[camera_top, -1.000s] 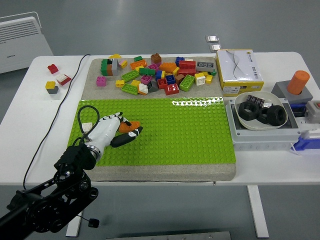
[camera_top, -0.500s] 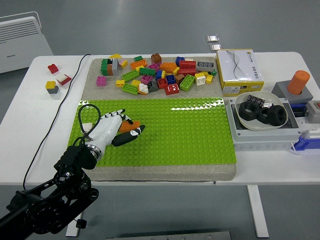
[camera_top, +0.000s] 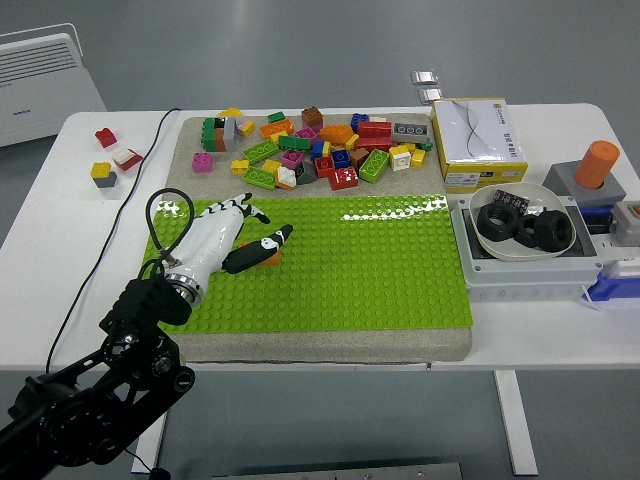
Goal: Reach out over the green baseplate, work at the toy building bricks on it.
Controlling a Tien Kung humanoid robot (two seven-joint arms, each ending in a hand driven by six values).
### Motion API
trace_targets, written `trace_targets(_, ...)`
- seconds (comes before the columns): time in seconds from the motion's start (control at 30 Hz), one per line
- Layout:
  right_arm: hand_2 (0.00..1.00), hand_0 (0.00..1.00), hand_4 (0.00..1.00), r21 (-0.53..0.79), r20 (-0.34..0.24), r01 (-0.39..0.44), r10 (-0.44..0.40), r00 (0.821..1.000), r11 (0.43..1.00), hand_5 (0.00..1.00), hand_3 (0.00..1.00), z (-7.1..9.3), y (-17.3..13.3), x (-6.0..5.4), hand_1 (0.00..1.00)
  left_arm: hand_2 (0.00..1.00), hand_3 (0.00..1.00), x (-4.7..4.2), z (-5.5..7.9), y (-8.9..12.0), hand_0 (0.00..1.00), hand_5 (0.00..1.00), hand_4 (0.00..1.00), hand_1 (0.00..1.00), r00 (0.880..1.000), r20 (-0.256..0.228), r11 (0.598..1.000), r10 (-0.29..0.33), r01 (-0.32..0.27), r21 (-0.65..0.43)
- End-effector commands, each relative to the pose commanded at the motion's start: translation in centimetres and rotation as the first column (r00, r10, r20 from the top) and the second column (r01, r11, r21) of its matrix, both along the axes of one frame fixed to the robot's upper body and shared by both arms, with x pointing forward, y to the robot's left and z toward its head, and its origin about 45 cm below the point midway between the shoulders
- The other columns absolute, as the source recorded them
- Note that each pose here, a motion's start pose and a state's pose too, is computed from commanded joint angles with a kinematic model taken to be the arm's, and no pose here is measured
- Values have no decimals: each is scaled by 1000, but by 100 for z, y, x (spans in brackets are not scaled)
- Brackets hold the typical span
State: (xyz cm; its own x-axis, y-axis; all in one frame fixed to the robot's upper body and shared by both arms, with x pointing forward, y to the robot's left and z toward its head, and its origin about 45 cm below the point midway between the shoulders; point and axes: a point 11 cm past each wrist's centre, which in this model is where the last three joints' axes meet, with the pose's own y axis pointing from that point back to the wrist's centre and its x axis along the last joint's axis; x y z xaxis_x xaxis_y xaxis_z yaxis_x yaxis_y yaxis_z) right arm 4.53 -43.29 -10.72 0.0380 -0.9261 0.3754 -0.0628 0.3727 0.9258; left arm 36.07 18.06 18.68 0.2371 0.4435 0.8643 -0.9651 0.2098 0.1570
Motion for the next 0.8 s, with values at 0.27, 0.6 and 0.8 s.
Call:
trace_targets(0.27, 799, 516, 813, 3, -4, -3, 3, 1000, 1000, 887, 789, -11, 25, -20, 729, 998, 712, 101, 168, 453, 998, 178, 815, 986, 1000, 3, 999, 15, -15, 35)
trace_targets(0.6, 804, 516, 813, 12, -15, 1, 0, 1000, 1000, 890, 795, -40, 94, -65, 729, 998, 717, 26, -103, 1049, 998, 108, 784, 992, 989, -115, 982, 93, -72, 175)
trace_targets(0.8, 810, 516, 812, 15, -19, -1, 1, 1000, 1000, 893, 798, -50, 125, -67, 729, 998, 781, 22, -212, 1282, 998, 101, 800, 998, 981, -125, 966, 149, -117, 232)
